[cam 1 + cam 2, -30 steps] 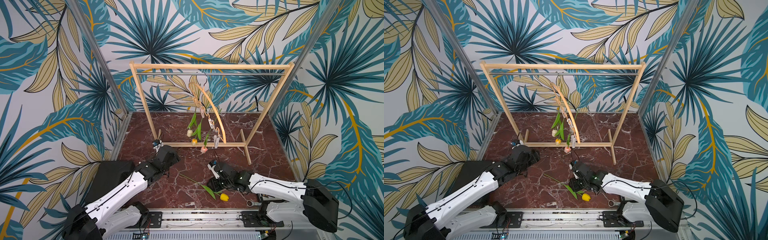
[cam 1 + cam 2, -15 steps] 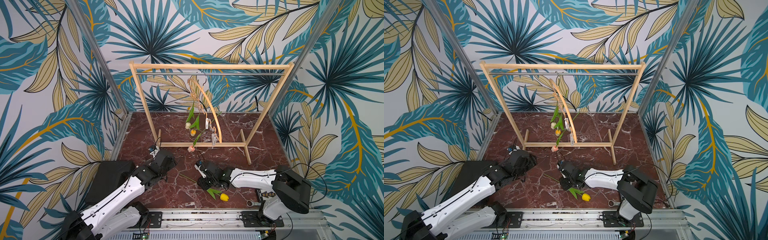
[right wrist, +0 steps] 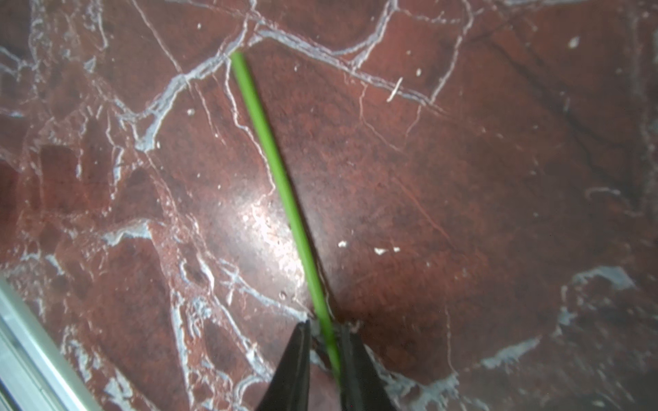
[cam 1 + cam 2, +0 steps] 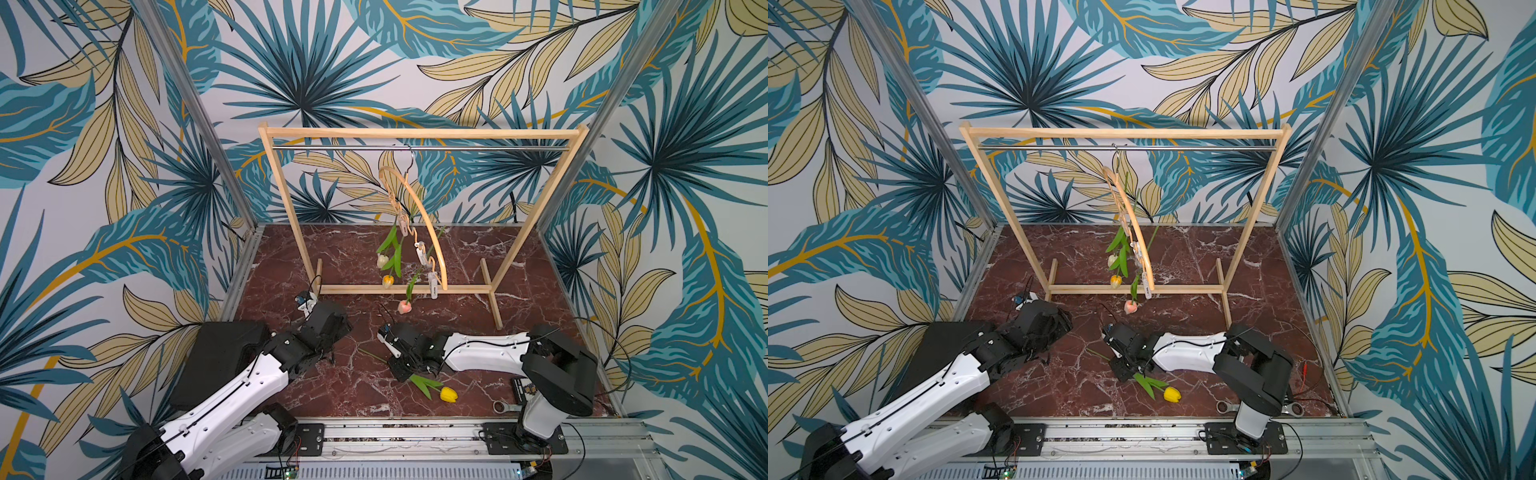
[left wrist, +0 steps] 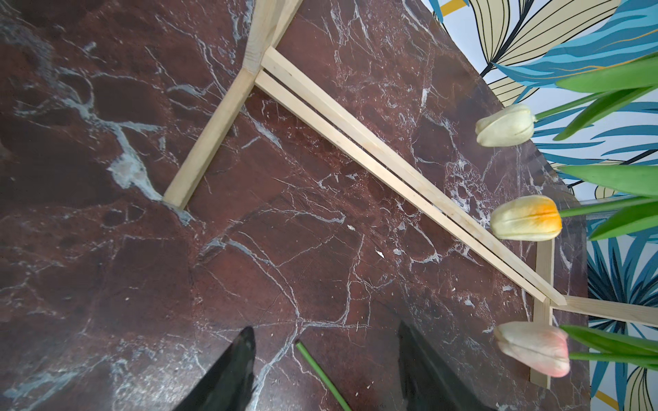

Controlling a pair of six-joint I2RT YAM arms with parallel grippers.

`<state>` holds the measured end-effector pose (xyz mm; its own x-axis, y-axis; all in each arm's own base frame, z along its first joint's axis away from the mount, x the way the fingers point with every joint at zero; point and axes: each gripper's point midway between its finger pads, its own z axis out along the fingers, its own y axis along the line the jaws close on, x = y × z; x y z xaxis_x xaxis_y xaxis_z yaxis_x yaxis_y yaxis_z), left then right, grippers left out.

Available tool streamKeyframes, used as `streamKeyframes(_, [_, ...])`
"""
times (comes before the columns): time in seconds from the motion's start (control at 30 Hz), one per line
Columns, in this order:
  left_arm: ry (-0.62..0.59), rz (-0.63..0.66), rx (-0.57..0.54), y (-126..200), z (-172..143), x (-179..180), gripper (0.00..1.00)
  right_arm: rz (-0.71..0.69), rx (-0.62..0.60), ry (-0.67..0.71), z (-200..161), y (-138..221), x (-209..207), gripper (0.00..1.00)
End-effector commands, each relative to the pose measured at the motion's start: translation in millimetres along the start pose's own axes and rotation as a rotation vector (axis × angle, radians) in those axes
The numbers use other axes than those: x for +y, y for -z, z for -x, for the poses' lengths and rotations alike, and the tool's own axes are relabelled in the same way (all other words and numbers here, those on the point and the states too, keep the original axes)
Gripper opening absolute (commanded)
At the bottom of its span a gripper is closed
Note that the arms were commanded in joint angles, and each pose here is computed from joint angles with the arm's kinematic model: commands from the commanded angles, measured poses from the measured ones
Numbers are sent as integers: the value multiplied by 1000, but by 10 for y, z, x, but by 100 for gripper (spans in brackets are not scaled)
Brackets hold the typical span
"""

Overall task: Dry the flowers on a clothes hanger
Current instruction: Pick up the flower at the center of the board.

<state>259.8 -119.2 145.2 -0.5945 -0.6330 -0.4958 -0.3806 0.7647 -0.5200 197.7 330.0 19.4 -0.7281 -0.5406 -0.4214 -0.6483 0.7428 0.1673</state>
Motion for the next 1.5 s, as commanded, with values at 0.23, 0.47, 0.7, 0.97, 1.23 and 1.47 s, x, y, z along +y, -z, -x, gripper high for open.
streamKeyframes(0.23, [-12, 8, -23, 26, 45, 42, 65, -32, 71, 60, -125, -37, 10, 3])
streamKeyframes(0.47, [1, -14, -43, 114, 107, 14, 64, -6, -20, 109, 239, 207, 159, 0])
streamKeyframes(0.7, [11, -149, -22, 236, 143, -291, 64, 25, -204, 132, 814, 755, 338, 0])
streamKeyframes(0.97, [0, -409, 33, 370, 100, -820, 54, 109, -314, 120, 1211, 1167, 580, 0])
streamKeyframes(1.23, [9, -390, 49, 310, 36, -740, 35, 135, -375, 74, 1367, 1363, 626, 0])
streamKeyframes(1.47, [5, -418, 41, 313, 55, -811, 17, 138, -411, 56, 1447, 1473, 636, 0])
